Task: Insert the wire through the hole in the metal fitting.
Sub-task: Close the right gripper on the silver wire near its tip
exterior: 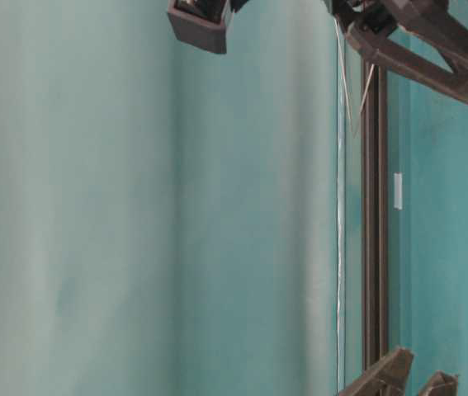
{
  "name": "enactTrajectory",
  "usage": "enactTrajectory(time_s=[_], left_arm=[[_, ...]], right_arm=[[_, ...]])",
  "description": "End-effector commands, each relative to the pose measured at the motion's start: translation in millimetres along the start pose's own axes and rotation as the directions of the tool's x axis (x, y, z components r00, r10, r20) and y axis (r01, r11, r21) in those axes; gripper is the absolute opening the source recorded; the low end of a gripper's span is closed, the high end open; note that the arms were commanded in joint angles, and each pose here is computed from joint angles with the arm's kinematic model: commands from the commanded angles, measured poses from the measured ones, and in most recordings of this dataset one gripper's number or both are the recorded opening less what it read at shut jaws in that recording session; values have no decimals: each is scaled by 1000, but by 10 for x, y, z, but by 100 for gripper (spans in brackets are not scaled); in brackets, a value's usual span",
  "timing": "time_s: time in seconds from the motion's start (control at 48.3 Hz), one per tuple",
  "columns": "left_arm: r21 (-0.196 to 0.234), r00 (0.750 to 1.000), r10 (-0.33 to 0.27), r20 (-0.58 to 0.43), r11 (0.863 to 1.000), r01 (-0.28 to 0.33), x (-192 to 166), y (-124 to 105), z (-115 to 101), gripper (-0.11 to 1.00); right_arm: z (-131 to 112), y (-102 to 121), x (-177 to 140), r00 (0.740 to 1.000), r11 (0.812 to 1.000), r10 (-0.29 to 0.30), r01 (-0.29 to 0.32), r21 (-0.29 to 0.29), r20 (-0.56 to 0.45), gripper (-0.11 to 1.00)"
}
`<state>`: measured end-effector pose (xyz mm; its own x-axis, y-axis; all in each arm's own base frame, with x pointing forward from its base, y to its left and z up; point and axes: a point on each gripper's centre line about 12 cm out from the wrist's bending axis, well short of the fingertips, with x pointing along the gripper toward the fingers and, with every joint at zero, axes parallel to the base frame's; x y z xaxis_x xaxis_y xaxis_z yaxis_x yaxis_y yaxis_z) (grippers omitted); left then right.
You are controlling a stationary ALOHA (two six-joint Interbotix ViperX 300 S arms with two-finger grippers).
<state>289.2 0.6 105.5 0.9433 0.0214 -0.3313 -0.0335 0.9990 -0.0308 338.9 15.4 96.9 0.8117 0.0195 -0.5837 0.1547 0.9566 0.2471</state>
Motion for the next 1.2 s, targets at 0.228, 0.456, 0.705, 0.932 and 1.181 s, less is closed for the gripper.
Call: enactTrajectory(time_s=[0.228, 0.456, 0.705, 0.932, 1.181], left_arm=[[-1, 1000, -4, 27, 1000, 4, 13, -12, 65, 85], [-2, 1000, -3, 29, 1000, 3, 12, -11, 70, 85], [-2, 1000, -3, 27, 1000, 3, 11, -11, 70, 85], [-2, 1000, -3, 26, 1000, 3, 11, -11, 68, 85], [-2, 1000, -3, 23, 1000, 3, 4, -10, 59, 85]], right_arm=[[31, 23, 15, 1000, 1000, -2, 2, 5, -17, 44], [22, 23, 40, 996, 1000, -22, 23, 8, -91, 40], [47, 28, 50, 995, 1000, -23, 24, 8, -95, 39], [56, 18, 49, 996, 1000, -23, 24, 10, -83, 3], [85, 20, -3, 998, 1000, -17, 18, 11, -59, -1]])
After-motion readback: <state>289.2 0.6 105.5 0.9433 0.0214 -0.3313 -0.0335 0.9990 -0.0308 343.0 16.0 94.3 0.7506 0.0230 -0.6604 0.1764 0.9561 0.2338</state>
